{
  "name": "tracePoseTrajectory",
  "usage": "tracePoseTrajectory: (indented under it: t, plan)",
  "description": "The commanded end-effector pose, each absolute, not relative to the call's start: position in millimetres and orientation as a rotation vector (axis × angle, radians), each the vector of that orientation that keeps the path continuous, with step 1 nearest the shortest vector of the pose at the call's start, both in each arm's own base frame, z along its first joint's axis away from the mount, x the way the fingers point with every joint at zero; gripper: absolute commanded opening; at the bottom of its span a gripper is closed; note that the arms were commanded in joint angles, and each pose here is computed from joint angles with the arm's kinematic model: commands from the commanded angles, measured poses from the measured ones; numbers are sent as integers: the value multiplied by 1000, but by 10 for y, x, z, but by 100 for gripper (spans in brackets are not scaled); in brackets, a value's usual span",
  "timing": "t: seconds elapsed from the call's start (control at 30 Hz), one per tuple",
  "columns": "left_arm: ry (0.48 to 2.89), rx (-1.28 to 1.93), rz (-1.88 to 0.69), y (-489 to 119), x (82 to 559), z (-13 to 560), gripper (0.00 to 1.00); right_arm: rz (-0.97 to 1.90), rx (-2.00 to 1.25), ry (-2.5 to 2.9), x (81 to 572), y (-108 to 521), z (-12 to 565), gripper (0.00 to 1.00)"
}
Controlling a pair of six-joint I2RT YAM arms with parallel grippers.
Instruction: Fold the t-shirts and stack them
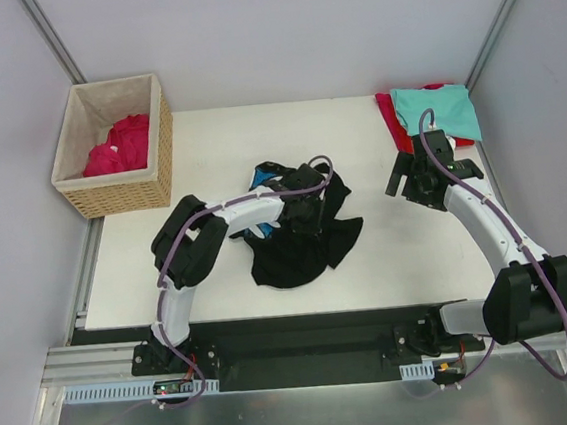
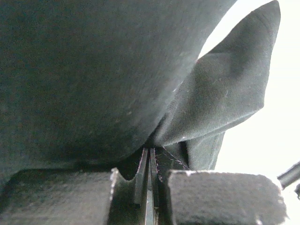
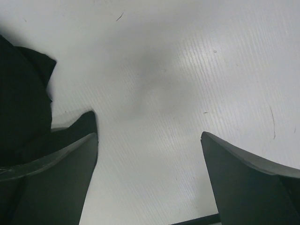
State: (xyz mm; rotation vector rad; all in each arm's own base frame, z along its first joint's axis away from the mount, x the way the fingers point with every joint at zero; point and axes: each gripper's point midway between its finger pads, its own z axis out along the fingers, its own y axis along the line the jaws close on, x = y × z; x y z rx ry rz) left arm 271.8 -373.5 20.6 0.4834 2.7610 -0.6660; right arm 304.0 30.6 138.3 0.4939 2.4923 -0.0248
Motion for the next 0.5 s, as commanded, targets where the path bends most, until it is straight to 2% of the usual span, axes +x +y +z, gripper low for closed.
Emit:
tracePoseTrajectory:
  t: [0.0,0.1,0.2,0.23,0.27,0.3,0.33,0.47]
  plan:
    - [2774,576,-515,-3473,2943,187,0,16,512,2470,3099,340,1435,96]
    - [2761,559,-501,-3406,3092,326,0,19,514,2475,3100,344,1417,96]
    - [2675,539,-544,-3391,3107,760,0,12,509,2472,3084,334,1418,96]
    - [2621,528,-570,-3352,3075,1046,7,17,511,2472,3080,340,1405,96]
    - [2592,521,-580,-3321,3056,1199,36,24,510,2472,3082,353,1403,96]
    - [2564,515,-588,-3283,3030,1342,59,29,511,2471,3089,361,1401,96]
    - [2521,515,-607,-3199,2945,1603,99,33,511,2474,3093,365,1397,96]
    - [2523,537,-535,-2857,2691,1858,99,48,505,2478,3089,403,1389,96]
